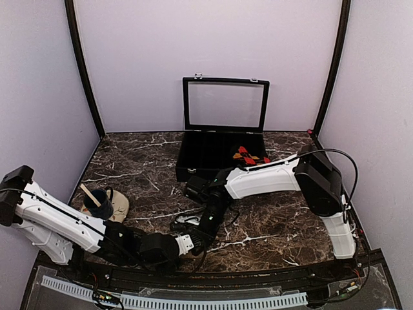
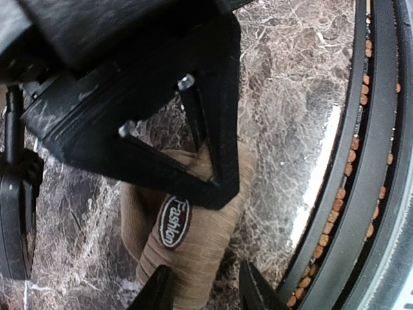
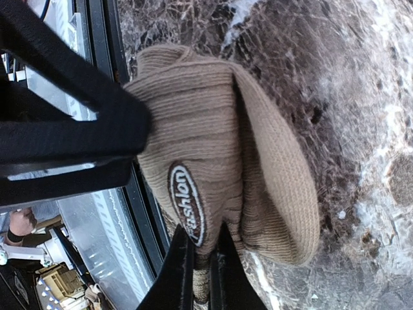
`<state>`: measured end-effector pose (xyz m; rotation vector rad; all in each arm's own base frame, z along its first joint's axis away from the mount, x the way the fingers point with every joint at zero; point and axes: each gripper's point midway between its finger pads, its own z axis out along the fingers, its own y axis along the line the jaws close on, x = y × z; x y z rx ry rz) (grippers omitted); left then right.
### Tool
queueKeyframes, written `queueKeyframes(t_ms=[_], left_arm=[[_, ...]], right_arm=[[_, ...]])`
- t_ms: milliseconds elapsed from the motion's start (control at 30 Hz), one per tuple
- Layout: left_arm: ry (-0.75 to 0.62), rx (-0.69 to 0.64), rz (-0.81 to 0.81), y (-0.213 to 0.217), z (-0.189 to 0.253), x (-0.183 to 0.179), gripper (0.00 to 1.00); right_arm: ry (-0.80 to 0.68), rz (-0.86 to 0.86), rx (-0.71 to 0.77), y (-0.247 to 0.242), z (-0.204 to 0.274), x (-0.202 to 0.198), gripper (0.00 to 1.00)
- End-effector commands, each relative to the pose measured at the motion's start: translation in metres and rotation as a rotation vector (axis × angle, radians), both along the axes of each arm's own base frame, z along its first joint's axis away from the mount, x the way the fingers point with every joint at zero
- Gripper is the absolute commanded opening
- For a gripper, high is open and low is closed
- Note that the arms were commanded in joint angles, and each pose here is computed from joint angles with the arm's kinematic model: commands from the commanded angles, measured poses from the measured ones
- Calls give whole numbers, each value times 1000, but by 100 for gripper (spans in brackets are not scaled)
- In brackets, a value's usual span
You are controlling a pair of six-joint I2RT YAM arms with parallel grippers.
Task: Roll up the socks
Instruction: Roll the sock at the center of the board.
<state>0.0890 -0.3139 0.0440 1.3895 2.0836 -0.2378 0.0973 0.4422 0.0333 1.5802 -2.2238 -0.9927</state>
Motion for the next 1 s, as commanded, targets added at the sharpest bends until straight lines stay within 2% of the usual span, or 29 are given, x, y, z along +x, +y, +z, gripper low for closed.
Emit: queueKeyframes(t_ms=[0, 267, 500, 667, 800, 967], left_arm=[[-74, 50, -2, -2, 3, 10, 38], [-100, 102, -25, -1, -8, 12, 39], [-75, 149, -48, -4, -22, 9, 36], [-28, 155, -52, -4, -30, 6, 24], [35, 127, -41, -2, -32, 6, 1], [135, 61, -6, 0, -28, 7, 0]], right_arm=[[9, 9, -82, -14, -18, -1, 0], [18, 15, -77, -14, -17, -1, 0], [34, 12, -67, -12, -16, 0, 0], [45, 11, -67, -11, -17, 0, 0], [47, 6, -69, -12, -17, 1, 5], [51, -14, -59, -15, -13, 6, 20]])
